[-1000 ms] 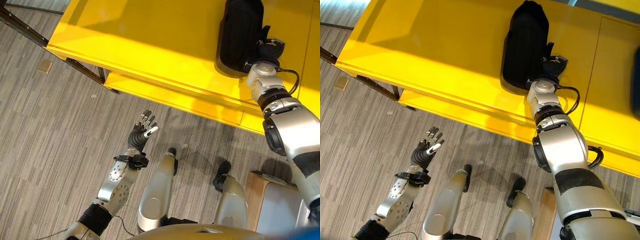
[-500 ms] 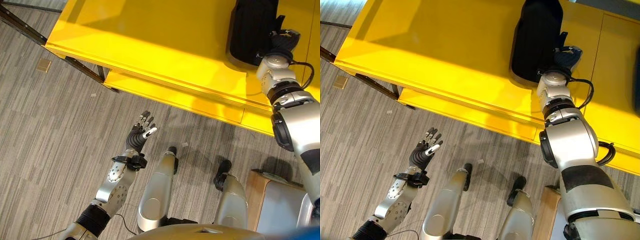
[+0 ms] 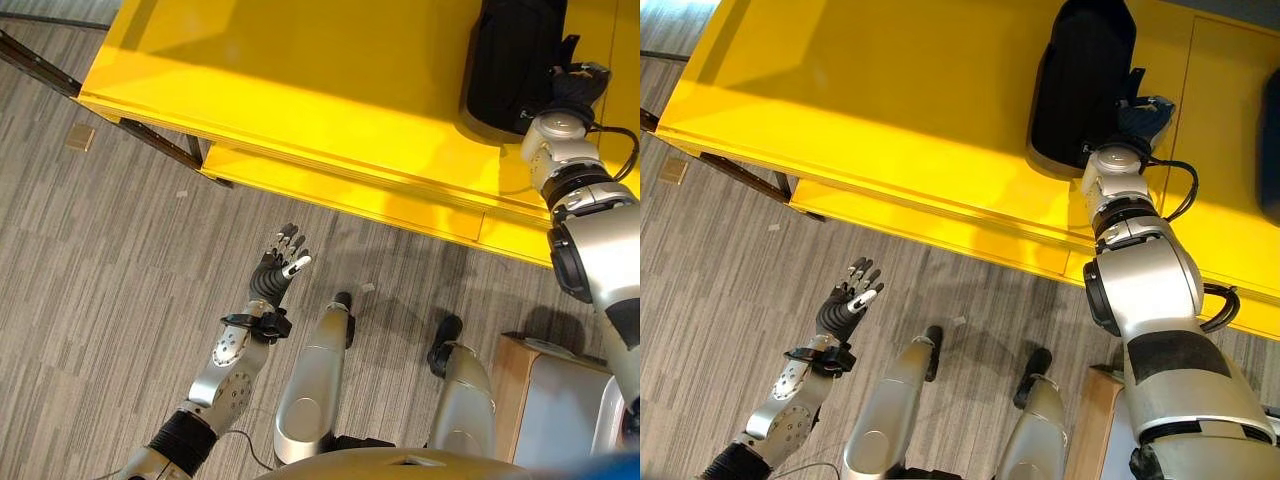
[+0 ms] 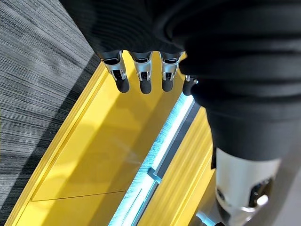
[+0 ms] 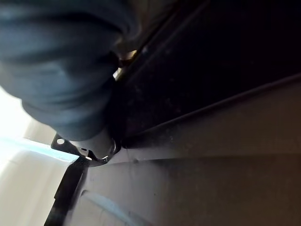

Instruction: Move parts from the plastic box to the shelf.

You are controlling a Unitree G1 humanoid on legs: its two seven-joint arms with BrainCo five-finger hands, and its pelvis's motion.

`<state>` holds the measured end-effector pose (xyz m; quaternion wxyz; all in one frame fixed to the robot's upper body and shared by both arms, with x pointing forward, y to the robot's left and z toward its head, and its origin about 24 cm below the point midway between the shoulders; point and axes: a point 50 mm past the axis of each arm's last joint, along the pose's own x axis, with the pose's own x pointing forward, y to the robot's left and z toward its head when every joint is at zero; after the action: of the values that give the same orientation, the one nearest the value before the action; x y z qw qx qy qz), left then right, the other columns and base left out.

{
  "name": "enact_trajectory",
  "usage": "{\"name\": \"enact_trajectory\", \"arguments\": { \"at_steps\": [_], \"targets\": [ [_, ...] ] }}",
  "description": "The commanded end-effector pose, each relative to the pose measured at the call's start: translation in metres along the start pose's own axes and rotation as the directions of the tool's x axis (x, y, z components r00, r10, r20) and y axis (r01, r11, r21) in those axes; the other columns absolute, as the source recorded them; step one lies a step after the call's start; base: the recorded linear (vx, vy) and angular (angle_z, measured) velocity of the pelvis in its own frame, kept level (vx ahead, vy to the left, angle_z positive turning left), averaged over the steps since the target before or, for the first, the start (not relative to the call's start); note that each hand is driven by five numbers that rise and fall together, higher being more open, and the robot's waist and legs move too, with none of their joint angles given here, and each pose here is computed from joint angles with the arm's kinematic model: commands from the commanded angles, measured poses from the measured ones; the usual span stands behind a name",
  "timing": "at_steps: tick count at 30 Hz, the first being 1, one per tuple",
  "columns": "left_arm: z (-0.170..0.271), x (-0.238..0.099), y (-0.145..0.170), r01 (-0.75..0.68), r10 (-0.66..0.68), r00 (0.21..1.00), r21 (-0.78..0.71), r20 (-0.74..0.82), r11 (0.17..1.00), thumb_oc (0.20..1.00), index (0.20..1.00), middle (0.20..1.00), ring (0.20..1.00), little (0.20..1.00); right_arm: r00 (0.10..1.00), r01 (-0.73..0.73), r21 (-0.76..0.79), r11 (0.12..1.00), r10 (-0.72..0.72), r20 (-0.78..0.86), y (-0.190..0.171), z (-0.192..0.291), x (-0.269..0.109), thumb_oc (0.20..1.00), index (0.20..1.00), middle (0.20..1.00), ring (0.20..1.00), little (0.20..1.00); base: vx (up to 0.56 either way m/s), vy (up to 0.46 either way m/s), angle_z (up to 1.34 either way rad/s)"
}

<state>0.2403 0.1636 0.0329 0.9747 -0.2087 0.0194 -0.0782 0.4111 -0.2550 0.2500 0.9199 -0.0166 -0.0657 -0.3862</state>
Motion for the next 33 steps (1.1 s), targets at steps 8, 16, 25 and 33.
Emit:
{"name": "enact_trajectory", "arguments": {
  "at_steps": [8,16,25,33],
  "targets": [
    [0.031,-0.004,-0.013,0.111,-0.112,0.986,0.017,0.123,0.994,1.000,1.000,1.000,1.000,1.000,0.972,0.025,0.041,0.999,-0.034,0.233,-0.007,0.074,0.005,0.498,0.498,0.498,0.498,0.498,0.00,0.000,0.00],
    [0.032,-0.004,-0.010,0.091,-0.091,0.987,0.004,0.132,0.996,1.000,1.000,1.000,1.000,1.000,0.963,0.024,0.107,0.994,-0.051,0.263,-0.002,0.082,0.000,1.000,1.000,1.000,1.000,1.000,0.00,0.000,0.00],
    [0.031,-0.005,-0.004,0.054,-0.052,0.989,-0.010,0.139,0.999,1.000,1.000,1.000,1.000,1.000,0.943,-0.020,0.183,0.983,-0.042,0.330,0.009,0.093,-0.010,1.000,1.000,1.000,1.000,1.000,0.00,-0.004,-0.02],
    [0.028,-0.007,0.005,0.006,-0.003,0.990,-0.022,0.141,1.000,1.000,1.000,1.000,1.000,1.000,0.861,-0.138,0.233,0.963,0.000,0.509,0.025,0.106,-0.040,1.000,1.000,1.000,1.000,1.000,-0.02,-0.014,-0.10]
  ]
}}
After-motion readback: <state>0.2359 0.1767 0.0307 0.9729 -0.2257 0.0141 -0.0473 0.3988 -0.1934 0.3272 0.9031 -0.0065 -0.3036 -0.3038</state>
